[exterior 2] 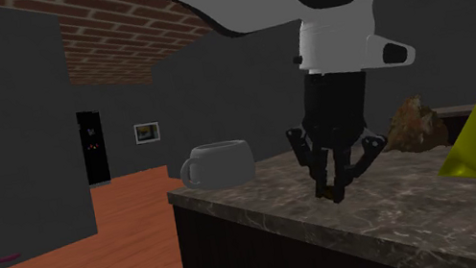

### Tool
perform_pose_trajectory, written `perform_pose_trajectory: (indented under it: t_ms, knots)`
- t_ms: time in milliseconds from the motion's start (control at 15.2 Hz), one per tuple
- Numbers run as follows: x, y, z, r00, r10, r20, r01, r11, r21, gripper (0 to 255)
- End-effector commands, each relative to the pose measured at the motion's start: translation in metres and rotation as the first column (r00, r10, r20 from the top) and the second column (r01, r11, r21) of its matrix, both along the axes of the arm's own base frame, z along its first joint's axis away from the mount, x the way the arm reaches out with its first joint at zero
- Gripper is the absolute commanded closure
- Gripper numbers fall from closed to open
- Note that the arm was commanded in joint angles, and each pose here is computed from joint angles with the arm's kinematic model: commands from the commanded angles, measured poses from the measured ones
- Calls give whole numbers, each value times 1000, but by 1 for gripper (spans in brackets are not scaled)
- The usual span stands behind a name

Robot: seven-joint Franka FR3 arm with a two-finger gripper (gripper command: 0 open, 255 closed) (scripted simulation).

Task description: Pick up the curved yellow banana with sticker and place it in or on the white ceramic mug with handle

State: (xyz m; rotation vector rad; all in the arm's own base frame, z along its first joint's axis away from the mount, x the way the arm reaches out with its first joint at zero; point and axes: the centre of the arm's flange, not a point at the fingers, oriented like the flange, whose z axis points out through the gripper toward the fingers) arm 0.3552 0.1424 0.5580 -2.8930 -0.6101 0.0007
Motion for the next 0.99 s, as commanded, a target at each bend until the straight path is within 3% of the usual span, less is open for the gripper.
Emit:
perform_pose_trajectory:
  t_ms: [0,924]
  knots:
    - [-1,-1,12,1000,0,0,0,1000,0,255]
    - [-1,-1,85,1000,0,0,0,1000,0,255]
